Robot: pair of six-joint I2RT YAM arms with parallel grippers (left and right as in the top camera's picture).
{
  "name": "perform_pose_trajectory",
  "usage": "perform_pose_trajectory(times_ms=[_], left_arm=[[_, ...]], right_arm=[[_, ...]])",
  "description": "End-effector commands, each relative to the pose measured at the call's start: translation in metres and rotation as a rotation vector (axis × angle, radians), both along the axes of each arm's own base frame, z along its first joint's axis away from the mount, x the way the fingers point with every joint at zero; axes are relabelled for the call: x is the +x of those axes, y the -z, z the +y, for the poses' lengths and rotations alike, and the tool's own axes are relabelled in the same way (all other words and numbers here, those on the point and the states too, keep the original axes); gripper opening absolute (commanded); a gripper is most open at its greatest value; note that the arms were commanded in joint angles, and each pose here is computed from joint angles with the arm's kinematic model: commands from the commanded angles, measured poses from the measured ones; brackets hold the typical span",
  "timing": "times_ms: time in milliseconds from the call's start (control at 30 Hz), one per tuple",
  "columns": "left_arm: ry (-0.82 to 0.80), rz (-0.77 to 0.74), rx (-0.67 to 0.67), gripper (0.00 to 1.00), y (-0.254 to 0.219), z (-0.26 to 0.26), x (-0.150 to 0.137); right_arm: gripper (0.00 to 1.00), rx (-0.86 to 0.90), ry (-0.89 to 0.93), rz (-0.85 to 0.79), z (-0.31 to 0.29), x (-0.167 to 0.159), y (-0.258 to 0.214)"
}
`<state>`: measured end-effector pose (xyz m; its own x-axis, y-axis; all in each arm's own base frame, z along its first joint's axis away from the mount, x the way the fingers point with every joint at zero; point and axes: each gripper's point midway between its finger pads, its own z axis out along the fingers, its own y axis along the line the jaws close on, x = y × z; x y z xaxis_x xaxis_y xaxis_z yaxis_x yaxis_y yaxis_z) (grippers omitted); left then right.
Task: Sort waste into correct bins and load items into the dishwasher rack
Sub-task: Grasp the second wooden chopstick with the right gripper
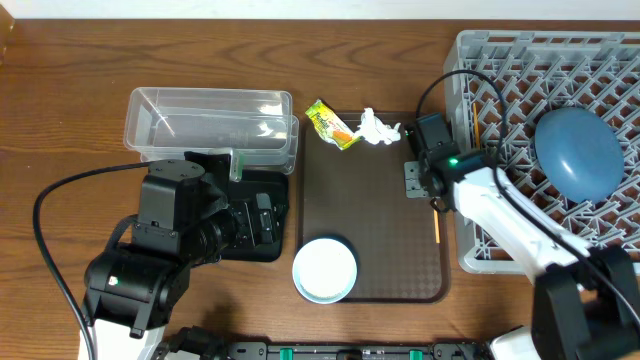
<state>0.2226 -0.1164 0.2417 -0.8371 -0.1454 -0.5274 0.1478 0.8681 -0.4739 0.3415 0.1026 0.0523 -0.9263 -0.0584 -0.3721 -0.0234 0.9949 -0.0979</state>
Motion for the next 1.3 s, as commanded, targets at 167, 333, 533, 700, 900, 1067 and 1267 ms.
perform_pose_trajectory(times_ms=[167, 333, 533, 700, 900, 1067, 1267], left_arm=[[0.003, -0.027, 0.004, 0.89, -0.009, 0.001, 0.002], [0.003, -0.027, 0.004, 0.89, -0.009, 0.001, 0.001], [0.003, -0.027, 0.003, 0.89, -0.009, 0.001, 0.001], [0.003, -0.027, 0.003, 0.89, -0.009, 0.0, 0.001], [0.003, -0.027, 0.003, 0.89, -0.009, 0.001, 0.001], [0.003, -0.027, 0.003, 0.89, -0.009, 0.001, 0.001], [0.003, -0.027, 0.003, 0.89, -0.009, 0.001, 0.001]], right_arm=[[0.28, -0.097, 0.038, 0.101, -0.011, -0.006, 0.05], [0.24, -0.083, 0.053, 0.143, -0.009, -0.013, 0.062], [0.13, -0.007, 0.03, 0.186, 0.005, -0.02, 0.065], [0.24, -0.01, -0.018, 0.165, 0.007, -0.016, 0.057], [0.29, 0.02, -0.075, 0.055, 0.011, -0.007, 0.013], [0.35, 0.023, -0.061, -0.002, 0.006, -0.001, -0.005], [0.35, -0.023, -0.035, 0.052, -0.004, -0.003, 0.017]])
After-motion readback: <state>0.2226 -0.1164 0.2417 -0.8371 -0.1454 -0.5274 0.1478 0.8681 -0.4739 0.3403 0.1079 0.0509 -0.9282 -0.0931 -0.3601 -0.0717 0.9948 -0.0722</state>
